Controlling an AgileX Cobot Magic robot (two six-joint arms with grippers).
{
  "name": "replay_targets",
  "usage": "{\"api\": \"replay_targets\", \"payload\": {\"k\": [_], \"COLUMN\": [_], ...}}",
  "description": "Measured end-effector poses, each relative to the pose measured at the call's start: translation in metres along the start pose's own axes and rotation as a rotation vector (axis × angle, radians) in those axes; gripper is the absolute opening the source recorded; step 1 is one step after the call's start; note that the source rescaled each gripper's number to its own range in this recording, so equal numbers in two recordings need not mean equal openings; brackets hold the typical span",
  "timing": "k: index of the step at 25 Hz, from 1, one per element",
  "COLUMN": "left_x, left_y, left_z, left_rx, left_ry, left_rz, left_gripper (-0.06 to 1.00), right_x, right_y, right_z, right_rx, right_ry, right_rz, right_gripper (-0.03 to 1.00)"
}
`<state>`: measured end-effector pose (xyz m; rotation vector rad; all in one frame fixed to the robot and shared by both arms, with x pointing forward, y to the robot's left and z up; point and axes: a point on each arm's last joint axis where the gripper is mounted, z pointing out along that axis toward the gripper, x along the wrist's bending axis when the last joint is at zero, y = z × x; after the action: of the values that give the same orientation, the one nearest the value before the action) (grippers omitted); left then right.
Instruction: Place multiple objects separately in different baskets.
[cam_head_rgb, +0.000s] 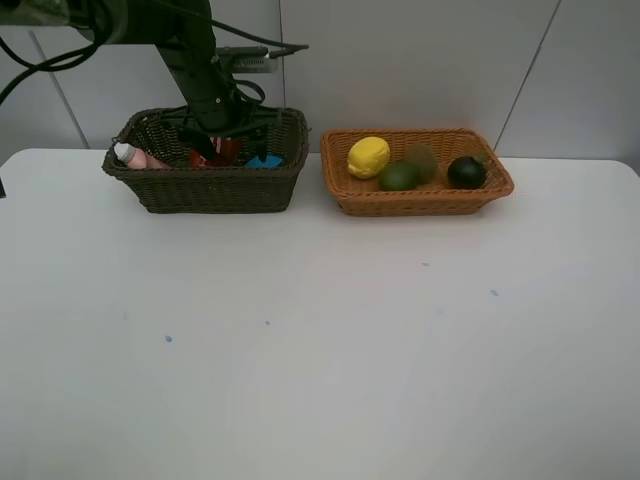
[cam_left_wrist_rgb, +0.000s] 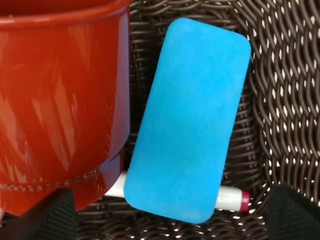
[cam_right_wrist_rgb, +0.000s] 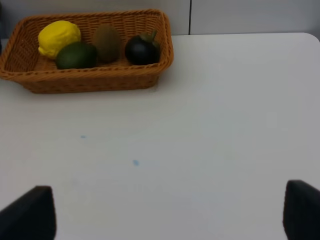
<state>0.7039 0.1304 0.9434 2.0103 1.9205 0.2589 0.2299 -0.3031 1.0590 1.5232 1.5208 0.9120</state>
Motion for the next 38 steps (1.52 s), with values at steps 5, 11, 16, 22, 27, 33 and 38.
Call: {"api": "replay_targets", "payload": {"k": [5, 11, 16, 22, 27, 33, 38], "left_x": [0.0, 0.0, 0.003, 0.009, 0.018, 0.042, 0.066], "left_y": [0.0, 0.003, 0.005, -0.003, -0.025, -0.084, -0.157], "left_z": [0.0, -0.027, -0.099, -0.198, -0.275, -0.332, -0.36], "left_rx": [0.0, -0.006, -0.037, -0.141, -0.242, -0.314, -0.344], "left_ry": [0.0, 0.001, 0.023, 0.02, 0.004, 0.032, 0.029], "left_rz": [0.009, 0.025, 0.053, 0.057, 0.051, 0.058, 0.057], "left_gripper": [0.98, 0.98, 0.98, 0.98, 0.98, 0.98, 0.98], "right_x": [0.0, 0.0, 0.0, 0.0, 0.0, 0.0, 0.0], "right_y": [0.0, 0.0, 0.0, 0.0, 0.0, 0.0, 0.0], "right_z": [0.0, 0.0, 0.0, 0.0, 0.0, 0.0, 0.0], "right_rx": [0.0, 0.0, 0.0, 0.0, 0.0, 0.0, 0.0], "right_ry": [0.0, 0.0, 0.0, 0.0, 0.0, 0.0, 0.0], "right_rz": [0.0, 0.0, 0.0, 0.0, 0.0, 0.0, 0.0], "right_gripper": [1.0, 1.0, 1.0, 1.0, 1.0, 1.0, 1.0]}}
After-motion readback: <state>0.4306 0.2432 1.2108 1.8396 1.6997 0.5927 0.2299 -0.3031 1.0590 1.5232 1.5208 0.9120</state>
